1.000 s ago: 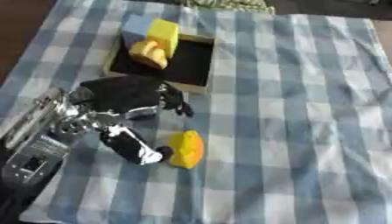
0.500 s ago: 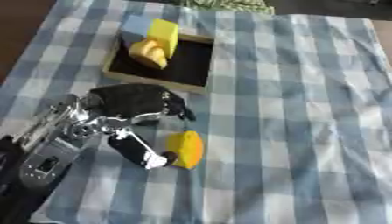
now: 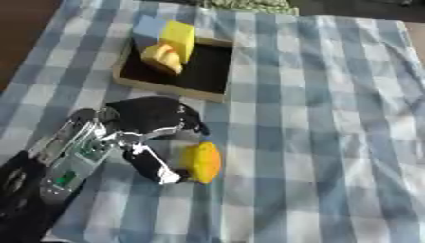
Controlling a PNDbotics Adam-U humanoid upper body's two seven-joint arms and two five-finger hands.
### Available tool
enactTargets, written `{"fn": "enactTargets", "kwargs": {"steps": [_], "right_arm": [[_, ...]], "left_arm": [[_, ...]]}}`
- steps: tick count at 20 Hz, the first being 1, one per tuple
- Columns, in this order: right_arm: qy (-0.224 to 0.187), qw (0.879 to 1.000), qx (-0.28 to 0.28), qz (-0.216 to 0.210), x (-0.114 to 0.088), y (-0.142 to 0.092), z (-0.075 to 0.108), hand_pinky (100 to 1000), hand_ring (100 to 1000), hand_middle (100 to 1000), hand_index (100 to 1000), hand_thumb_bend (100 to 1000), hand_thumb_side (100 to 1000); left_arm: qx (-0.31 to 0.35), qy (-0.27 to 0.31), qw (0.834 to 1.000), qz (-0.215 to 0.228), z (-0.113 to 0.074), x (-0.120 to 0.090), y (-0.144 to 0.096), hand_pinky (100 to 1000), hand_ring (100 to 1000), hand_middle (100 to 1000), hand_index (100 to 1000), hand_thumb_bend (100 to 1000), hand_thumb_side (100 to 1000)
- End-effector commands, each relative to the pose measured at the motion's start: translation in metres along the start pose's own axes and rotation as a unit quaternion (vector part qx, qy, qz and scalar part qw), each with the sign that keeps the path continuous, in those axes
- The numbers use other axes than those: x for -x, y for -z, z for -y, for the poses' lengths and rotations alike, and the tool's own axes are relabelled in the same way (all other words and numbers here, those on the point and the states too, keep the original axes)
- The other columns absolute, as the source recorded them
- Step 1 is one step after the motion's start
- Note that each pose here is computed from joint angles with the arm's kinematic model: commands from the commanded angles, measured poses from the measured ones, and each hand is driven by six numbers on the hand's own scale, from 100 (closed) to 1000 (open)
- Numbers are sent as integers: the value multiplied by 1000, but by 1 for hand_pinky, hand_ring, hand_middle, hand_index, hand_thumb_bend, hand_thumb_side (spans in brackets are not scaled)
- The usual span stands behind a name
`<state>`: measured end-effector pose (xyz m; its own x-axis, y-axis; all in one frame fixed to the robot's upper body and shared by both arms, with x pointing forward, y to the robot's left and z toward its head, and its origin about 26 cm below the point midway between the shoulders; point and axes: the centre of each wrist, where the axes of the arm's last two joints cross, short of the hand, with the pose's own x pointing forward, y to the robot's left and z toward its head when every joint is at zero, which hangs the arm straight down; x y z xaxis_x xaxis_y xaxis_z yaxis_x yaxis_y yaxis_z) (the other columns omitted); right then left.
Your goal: Pick up objects on the table and place them in the box.
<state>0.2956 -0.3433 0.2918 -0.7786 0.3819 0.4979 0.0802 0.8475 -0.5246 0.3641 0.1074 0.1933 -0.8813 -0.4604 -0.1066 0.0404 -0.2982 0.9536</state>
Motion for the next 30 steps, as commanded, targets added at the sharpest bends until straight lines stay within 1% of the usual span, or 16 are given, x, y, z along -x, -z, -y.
{"fn": "enactTargets", "kwargs": {"steps": [1,6,9,10,12,14,16,17,20,22,23,24,29,30], "right_arm": [[-8,1000,-1,7,-4,2,5,1000,891,492,699,100,470],[-6,1000,-2,5,-3,2,5,1000,892,492,699,100,470],[-5,1000,-2,5,-3,1,5,1000,892,492,699,100,470],[-5,1000,-2,5,-3,1,5,1000,892,492,699,100,470],[-6,1000,-2,4,-3,0,5,1000,893,491,700,100,470],[-6,1000,-2,1,-2,-1,6,1000,893,491,699,100,470],[-7,1000,-2,-1,-2,-2,6,1000,893,491,699,100,470],[-7,1000,-3,-1,-2,-2,6,1000,893,490,700,100,470],[-8,1000,-3,-3,-1,-3,6,1000,893,490,700,100,470],[-9,1000,-3,-3,-2,-3,7,1000,893,490,700,100,470],[-9,1000,-3,-3,-2,-3,7,1000,893,490,700,100,470],[-10,1000,-3,-4,-2,-3,7,1000,893,490,700,100,470],[-13,1000,-3,-3,-2,-4,8,1000,893,490,700,100,470],[-13,1000,-3,-3,-2,-3,8,1000,893,491,701,100,470]], "left_arm": [[-2,9,1000,-1,1,2,3,910,787,712,849,359,364],[-5,-6,1000,1,8,2,7,909,782,703,833,316,362],[-7,-10,1000,0,9,1,8,904,776,693,789,296,335],[-7,-12,1000,0,10,1,8,903,773,687,777,285,314],[-10,-13,1000,1,9,0,7,900,765,673,749,261,228],[-13,-11,1000,7,6,-3,3,898,761,669,744,224,196],[-18,-8,1000,13,1,-6,-3,896,757,666,737,175,171],[-22,-8,1000,14,-3,-7,-7,892,754,663,731,138,176],[-37,-5,999,19,-16,-12,-20,888,751,659,726,100,180],[-46,-4,999,21,-25,-15,-27,884,749,658,726,100,187],[-51,-2,998,22,-30,-16,-32,882,747,656,725,100,216],[-57,-1,998,23,-35,-18,-36,882,746,654,725,100,188],[-100,1,995,25,-63,-23,-60,868,734,634,715,100,181],[-110,2,994,21,-69,-23,-65,859,725,624,699,100,173]]}}
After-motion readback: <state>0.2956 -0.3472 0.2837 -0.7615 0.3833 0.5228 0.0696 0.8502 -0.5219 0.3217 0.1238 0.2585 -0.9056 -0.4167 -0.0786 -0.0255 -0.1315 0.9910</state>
